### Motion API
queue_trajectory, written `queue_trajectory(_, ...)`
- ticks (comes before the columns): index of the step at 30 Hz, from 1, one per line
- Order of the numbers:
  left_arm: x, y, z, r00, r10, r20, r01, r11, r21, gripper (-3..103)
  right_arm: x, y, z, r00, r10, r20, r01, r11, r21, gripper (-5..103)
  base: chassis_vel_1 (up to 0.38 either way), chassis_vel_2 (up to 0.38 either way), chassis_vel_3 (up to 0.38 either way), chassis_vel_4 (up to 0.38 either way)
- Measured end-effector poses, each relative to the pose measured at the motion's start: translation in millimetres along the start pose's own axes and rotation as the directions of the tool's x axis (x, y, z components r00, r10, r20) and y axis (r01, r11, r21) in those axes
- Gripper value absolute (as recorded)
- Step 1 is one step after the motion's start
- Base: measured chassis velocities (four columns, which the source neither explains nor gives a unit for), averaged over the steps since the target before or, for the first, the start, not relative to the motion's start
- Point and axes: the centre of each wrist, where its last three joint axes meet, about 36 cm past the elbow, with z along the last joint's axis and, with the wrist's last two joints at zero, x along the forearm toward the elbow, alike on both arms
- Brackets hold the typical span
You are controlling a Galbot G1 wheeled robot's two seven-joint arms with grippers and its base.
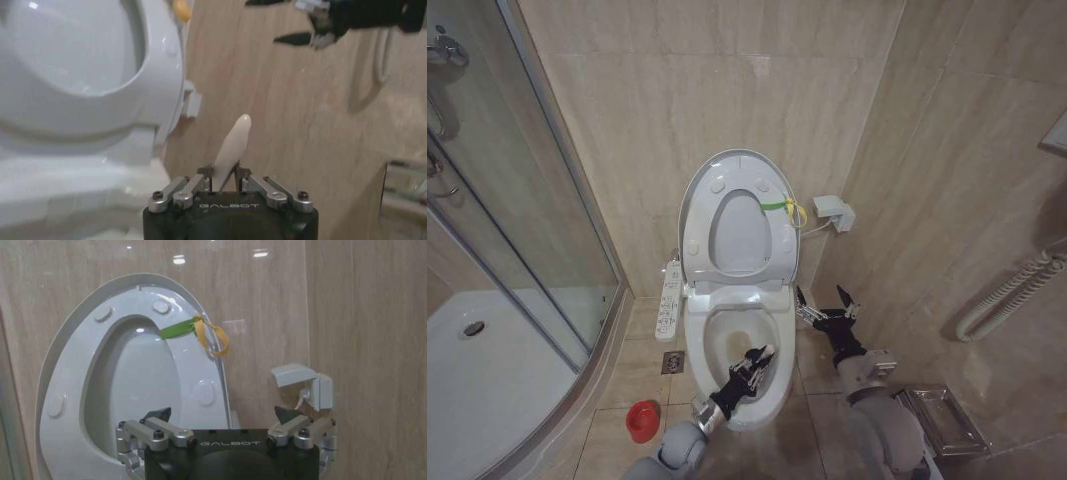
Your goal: Open the toilet lid, clean the toilet bowl with a toilet brush, close the toilet lid, and flush.
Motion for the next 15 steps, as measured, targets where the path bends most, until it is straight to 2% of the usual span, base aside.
queue_trajectory(8,-4.6,-7.6,-5.6,1.0,0.015,0.012,-0.014,1.0,-0.004,21,0.0,0.0,0.0,1.0,0.0,0.0,0.0,1.0,0.0,100,0.0,0.0,0.0,0.0)
queue_trajectory(12,3.7,-1.1,5.6,1.0,0.002,-0.014,-0.002,1.0,-0.01,21,0.0,0.0,0.0,1.0,0.0,0.0,0.0,1.0,0.0,100,0.0,0.0,0.0,0.0)
queue_trajectory(15,8.8,10.9,10.4,0.999,-0.017,-0.035,0.016,1.0,-0.021,21,0.0,0.0,0.0,1.0,0.0,0.0,0.0,1.0,0.0,100,0.0,0.0,0.0,0.0)
